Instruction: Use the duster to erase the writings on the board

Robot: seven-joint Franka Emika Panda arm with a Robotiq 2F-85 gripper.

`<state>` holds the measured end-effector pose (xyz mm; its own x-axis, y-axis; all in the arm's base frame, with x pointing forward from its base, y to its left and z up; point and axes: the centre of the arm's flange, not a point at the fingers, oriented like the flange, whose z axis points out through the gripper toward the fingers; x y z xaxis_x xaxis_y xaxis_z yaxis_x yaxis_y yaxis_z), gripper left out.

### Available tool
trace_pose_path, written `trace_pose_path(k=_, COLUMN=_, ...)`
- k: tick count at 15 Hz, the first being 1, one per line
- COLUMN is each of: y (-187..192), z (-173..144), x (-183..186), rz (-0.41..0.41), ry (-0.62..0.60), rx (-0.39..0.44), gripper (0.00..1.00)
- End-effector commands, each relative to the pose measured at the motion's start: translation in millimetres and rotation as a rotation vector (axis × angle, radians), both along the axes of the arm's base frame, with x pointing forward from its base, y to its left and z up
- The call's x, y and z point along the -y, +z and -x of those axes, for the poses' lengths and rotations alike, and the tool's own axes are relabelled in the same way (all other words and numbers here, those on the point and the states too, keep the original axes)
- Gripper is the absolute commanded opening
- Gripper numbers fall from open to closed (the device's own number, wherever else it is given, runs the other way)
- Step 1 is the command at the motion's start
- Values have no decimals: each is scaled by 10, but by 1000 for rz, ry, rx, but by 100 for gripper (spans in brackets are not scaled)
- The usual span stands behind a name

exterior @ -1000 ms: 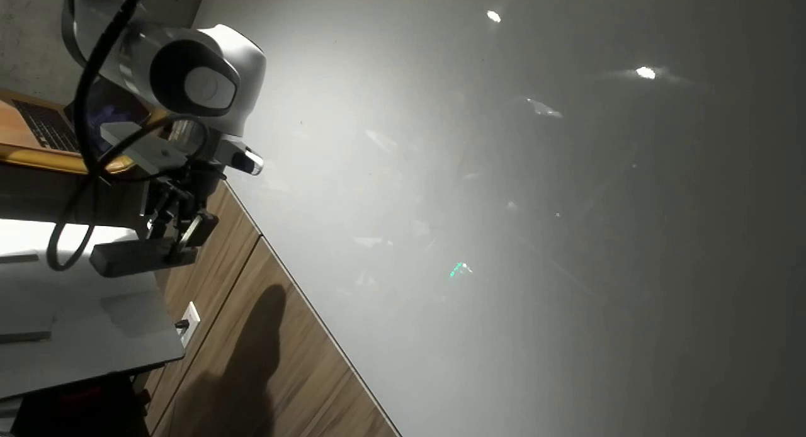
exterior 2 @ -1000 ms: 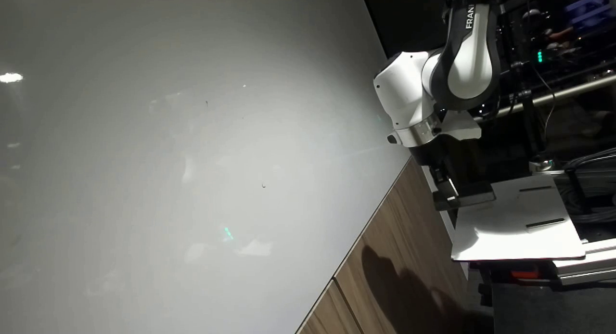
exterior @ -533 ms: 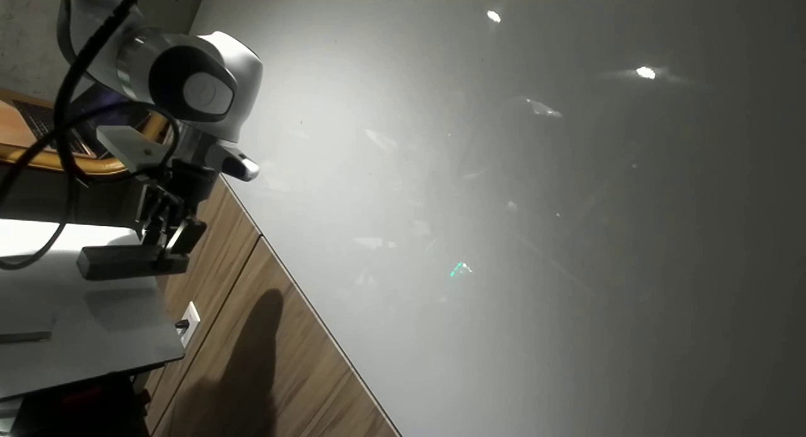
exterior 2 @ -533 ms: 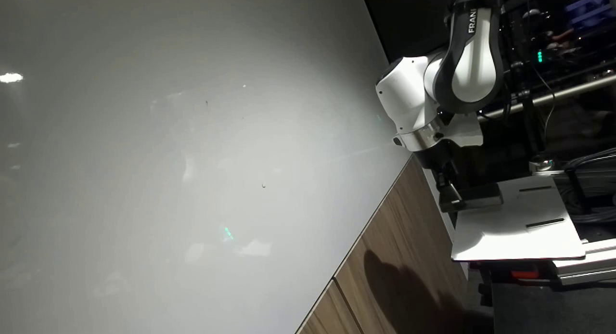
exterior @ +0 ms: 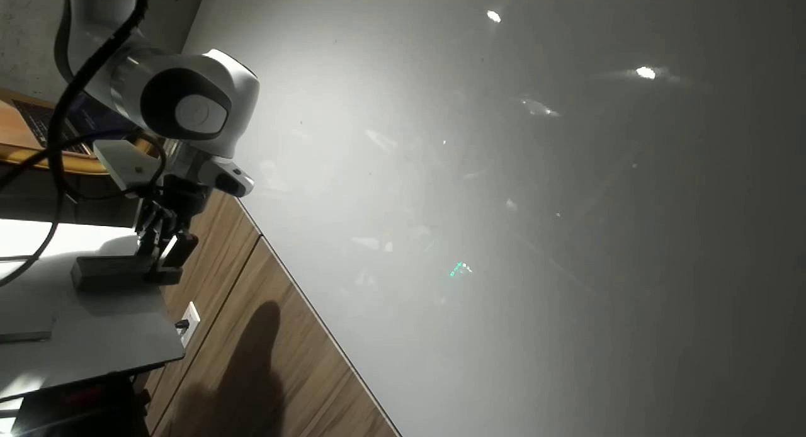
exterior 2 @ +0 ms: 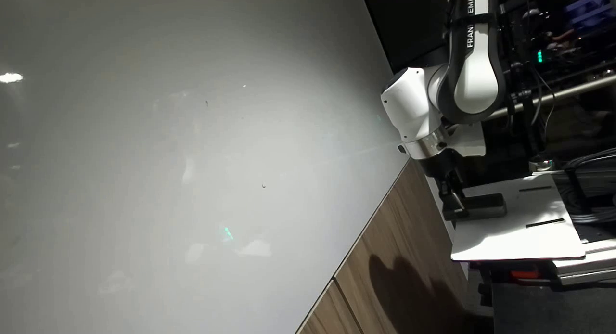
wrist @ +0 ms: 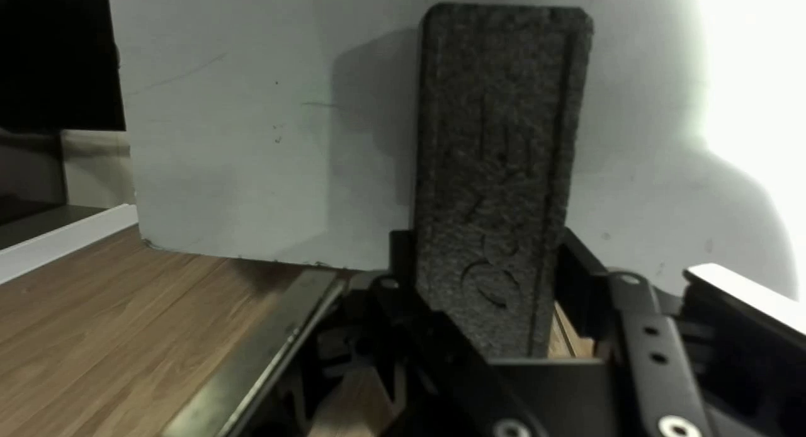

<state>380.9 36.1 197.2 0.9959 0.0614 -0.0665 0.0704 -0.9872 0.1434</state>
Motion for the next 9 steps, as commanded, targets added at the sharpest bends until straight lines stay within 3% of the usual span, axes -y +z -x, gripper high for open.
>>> trace_pose_path(k=1, y=-42, z=51, x=94, rz=-20, ry=-16, rx=16, gripper=32)
trace_pose_path(k=2, y=-53, z=54, x=99, rz=-18, ry=-17, rx=14, gripper=80)
trace_pose_path(k=3, y=-53, z=63, x=98, rz=-17, ry=-18, rx=13, gripper=81)
trace_pose_path(k=6, y=-21, z=75, x=79, rz=-16, ry=-13, rx=19, gripper=100)
trace_pose_path(k=9, y=110, z=84, x=43, rz=-22, ry=-6, rx=29, gripper=100)
